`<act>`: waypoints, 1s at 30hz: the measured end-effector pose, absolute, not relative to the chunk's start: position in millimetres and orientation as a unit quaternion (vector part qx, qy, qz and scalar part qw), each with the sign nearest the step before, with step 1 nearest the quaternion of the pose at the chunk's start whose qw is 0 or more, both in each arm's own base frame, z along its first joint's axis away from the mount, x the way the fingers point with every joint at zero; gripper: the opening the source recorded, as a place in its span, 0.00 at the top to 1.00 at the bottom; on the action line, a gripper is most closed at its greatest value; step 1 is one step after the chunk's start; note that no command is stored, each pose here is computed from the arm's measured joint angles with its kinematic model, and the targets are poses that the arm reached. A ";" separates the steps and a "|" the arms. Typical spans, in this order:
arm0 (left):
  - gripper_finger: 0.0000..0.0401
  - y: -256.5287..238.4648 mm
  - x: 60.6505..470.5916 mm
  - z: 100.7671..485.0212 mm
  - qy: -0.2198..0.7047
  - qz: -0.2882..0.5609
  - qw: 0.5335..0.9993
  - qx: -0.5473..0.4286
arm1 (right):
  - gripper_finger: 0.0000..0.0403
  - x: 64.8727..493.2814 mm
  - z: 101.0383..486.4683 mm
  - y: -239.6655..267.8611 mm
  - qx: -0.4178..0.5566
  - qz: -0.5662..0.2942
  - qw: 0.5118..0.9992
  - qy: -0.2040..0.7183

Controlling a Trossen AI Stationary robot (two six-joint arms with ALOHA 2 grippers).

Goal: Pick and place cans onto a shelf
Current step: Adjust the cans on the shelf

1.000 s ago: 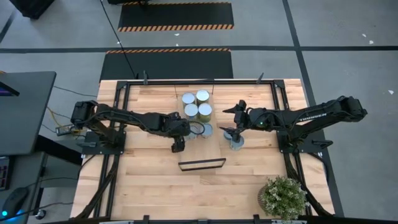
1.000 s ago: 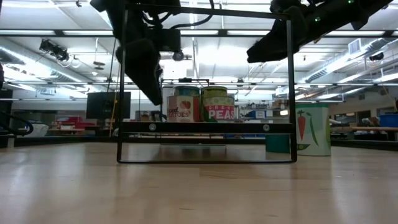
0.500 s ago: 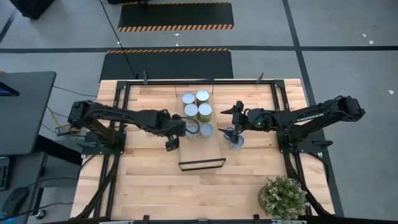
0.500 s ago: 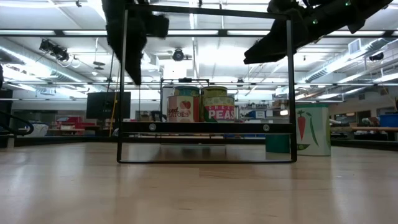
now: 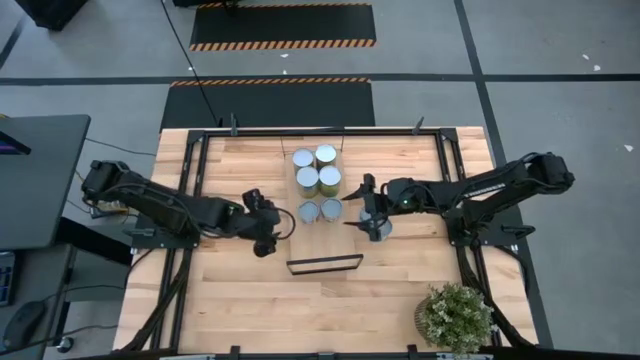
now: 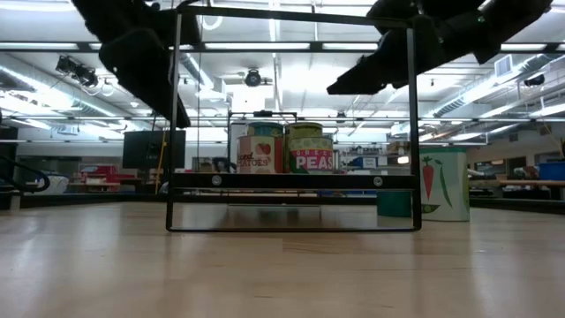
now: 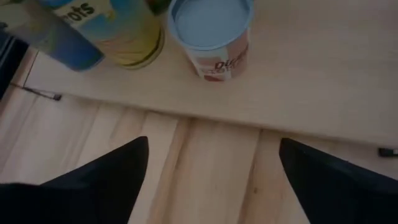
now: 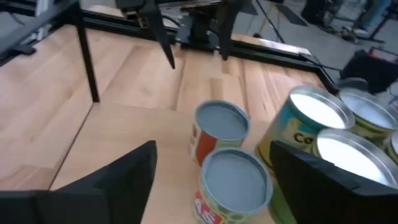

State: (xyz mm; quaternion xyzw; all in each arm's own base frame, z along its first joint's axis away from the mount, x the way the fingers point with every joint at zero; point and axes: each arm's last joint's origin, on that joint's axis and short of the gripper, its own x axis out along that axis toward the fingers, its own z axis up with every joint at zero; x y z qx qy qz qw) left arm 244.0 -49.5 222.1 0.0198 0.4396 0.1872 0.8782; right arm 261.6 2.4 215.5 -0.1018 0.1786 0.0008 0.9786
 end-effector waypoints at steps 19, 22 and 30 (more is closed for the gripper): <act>0.59 -18.8 251.1 180.4 0.299 0.002 0.954 -0.012 | 0.64 299.3 177.7 -0.1 -0.019 0.021 0.972 0.231; 0.62 -19.2 255.9 176.1 0.296 -0.002 0.955 -0.014 | 0.64 301.7 173.5 0.7 -0.011 0.027 0.971 0.239; 0.65 -20.9 269.2 159.4 0.289 -0.012 0.957 -0.015 | 0.64 301.9 172.6 2.2 0.001 0.029 0.969 0.244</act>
